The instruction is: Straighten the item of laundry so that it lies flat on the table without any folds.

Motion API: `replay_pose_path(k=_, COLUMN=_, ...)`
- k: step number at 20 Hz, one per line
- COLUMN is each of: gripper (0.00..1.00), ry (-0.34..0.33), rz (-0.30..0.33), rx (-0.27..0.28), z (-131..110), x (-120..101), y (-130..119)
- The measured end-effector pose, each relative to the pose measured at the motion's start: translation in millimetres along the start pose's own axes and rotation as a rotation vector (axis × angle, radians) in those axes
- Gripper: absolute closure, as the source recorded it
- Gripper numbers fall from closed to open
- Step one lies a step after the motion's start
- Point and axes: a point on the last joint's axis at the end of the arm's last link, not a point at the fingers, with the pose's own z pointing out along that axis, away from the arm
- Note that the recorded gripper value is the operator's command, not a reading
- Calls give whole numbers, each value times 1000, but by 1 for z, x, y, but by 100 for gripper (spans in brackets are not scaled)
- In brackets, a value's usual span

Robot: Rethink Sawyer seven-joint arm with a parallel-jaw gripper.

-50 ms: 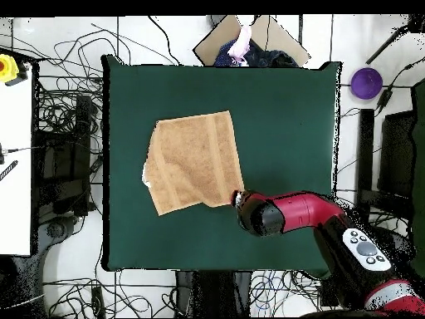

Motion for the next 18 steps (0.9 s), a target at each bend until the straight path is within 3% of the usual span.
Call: replay_pose_path(k=18, gripper=0, ry=9, rz=-76, rx=7, z=26, x=-9, y=34)
